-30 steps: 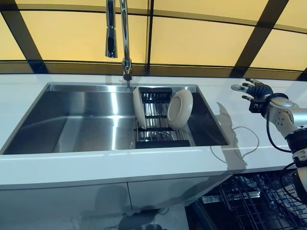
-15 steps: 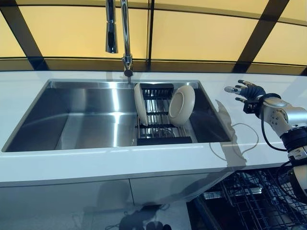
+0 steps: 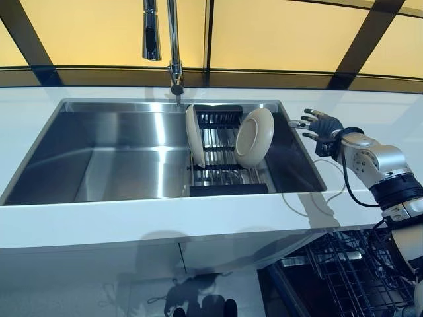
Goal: Take plates into dishwasher
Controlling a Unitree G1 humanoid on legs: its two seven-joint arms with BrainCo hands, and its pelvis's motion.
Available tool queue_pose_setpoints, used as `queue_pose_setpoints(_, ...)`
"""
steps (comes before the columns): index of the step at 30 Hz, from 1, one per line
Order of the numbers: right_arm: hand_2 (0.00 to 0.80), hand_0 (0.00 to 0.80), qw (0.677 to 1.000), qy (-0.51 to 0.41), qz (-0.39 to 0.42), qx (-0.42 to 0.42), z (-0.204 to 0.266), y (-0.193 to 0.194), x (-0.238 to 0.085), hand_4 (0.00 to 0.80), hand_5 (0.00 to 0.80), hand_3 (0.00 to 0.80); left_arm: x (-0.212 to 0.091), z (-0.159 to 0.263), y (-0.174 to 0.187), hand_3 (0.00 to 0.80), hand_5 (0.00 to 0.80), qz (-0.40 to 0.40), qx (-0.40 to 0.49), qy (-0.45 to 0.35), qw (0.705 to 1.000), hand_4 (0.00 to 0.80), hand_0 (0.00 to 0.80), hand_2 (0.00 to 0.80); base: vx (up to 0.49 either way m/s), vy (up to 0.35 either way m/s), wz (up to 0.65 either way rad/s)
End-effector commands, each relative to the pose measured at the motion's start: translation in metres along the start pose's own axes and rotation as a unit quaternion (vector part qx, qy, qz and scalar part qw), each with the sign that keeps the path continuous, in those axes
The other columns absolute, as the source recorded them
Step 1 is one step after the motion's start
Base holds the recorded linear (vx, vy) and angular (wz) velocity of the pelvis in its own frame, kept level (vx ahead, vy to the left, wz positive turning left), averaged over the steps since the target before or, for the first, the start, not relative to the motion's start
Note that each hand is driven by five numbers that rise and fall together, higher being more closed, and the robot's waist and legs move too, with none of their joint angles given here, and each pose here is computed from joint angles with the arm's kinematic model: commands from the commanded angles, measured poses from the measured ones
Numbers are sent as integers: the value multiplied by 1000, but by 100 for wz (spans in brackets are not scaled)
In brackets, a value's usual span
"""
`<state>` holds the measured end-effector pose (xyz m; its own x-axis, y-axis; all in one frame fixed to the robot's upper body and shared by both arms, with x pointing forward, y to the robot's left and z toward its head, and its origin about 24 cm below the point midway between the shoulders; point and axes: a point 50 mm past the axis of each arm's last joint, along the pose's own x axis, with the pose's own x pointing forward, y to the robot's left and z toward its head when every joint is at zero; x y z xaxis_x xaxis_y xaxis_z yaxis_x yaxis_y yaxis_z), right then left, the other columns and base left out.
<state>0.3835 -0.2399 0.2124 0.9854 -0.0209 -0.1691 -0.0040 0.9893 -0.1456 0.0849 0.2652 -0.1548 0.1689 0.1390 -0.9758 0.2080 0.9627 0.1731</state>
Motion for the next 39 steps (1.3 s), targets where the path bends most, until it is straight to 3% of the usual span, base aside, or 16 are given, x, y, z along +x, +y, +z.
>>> queue_pose_setpoints(1,0,0,997,-75,-2,-19,51,12,-3,0,0,0,0,7,1,0,0,8,9,5,1000,0,0,0,0,0,0)
queue_pose_setpoints(39,0,0,998,-57,27,-14,49,39,2,0,0,0,1,16,-5,0,0,11,-21,-17,1000,0,0,0,-1,3,1)
